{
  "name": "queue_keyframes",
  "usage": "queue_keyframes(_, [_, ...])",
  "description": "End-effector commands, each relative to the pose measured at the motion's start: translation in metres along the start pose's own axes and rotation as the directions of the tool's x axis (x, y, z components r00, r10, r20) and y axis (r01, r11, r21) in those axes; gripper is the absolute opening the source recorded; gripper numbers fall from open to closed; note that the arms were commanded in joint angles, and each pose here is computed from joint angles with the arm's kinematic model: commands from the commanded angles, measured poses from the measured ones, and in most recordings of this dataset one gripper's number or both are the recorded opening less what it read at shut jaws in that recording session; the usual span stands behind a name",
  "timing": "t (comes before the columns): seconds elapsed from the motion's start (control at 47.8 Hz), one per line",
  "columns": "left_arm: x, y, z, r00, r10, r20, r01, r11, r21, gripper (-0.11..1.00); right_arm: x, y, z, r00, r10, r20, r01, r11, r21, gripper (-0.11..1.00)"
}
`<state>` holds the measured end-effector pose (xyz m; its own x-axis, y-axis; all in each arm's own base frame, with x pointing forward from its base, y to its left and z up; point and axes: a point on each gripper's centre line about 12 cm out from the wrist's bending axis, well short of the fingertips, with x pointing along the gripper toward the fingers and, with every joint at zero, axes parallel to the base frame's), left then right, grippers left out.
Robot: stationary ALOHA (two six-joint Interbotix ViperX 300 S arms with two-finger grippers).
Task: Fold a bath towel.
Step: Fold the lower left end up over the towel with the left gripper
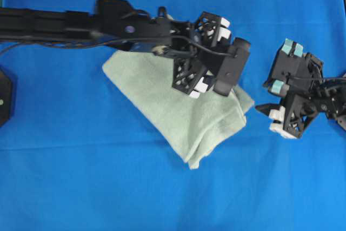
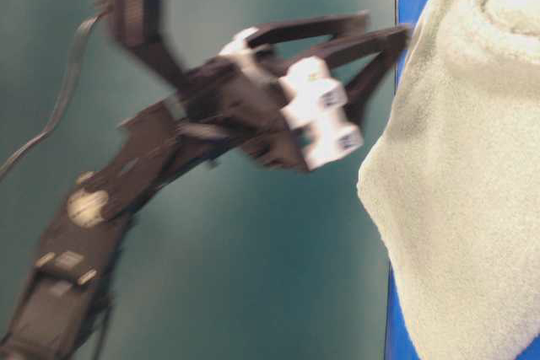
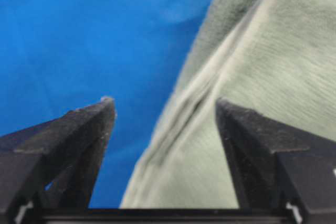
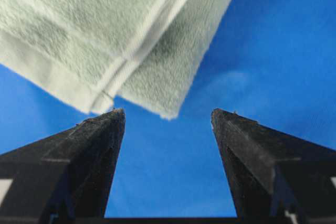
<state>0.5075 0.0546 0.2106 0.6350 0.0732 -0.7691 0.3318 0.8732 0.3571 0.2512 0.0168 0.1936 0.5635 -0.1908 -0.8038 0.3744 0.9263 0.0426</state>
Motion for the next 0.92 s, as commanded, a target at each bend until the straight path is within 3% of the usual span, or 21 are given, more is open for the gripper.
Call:
queue_keyframes(0.0, [-0.057,0.000,0.026,0.994,0.043,0.104,-0.043,0.999,0.000,0.73,-0.014,0.005,0.020,0.997,0.028,0.076,-0.028,1.000,-0.013,0.66])
queue_keyframes(0.105, [-0.096,-0.010,0.030,0.986,0.054,0.158,-0.047,0.998,-0.043,0.72,-0.026,0.007,0.037,0.989,0.037,0.145,-0.032,0.999,-0.038,0.66])
queue_keyframes(0.167, [-0.120,-0.015,0.029,0.979,0.067,0.194,-0.049,0.994,-0.098,0.72,-0.033,0.008,0.046,0.982,0.040,0.184,-0.030,0.998,-0.055,0.66])
queue_keyframes(0.251, [-0.155,-0.019,0.021,0.965,0.096,0.244,-0.042,0.975,-0.218,0.72,-0.042,0.008,0.056,0.971,0.043,0.236,-0.025,0.997,-0.078,0.66])
queue_keyframes(0.335, [-0.182,-0.026,0.010,0.950,0.118,0.288,-0.044,0.967,-0.250,0.72,-0.052,0.006,0.064,0.958,0.043,0.283,-0.016,0.995,-0.099,0.66])
queue_keyframes(0.502, [-0.219,-0.049,-0.023,0.902,0.168,0.399,-0.021,0.938,-0.347,0.71,-0.072,-0.003,0.067,0.931,0.052,0.362,-0.010,0.993,-0.117,0.66])
queue_keyframes(0.607, [-0.249,-0.062,-0.046,0.856,0.209,0.473,-0.001,0.915,-0.403,0.71,-0.086,-0.010,0.066,0.910,0.058,0.412,-0.009,0.993,-0.120,0.66])
queue_keyframes(0.774, [-0.280,-0.080,-0.081,0.785,0.259,0.563,0.015,0.900,-0.435,0.70,-0.106,-0.023,0.058,0.869,0.077,0.488,-0.014,0.991,-0.130,0.65])
queue_keyframes(0.9, [-0.289,-0.095,-0.108,0.755,0.277,0.594,0.027,0.892,-0.450,0.70,-0.110,-0.028,0.050,0.847,0.107,0.521,-0.030,0.988,-0.154,0.65])
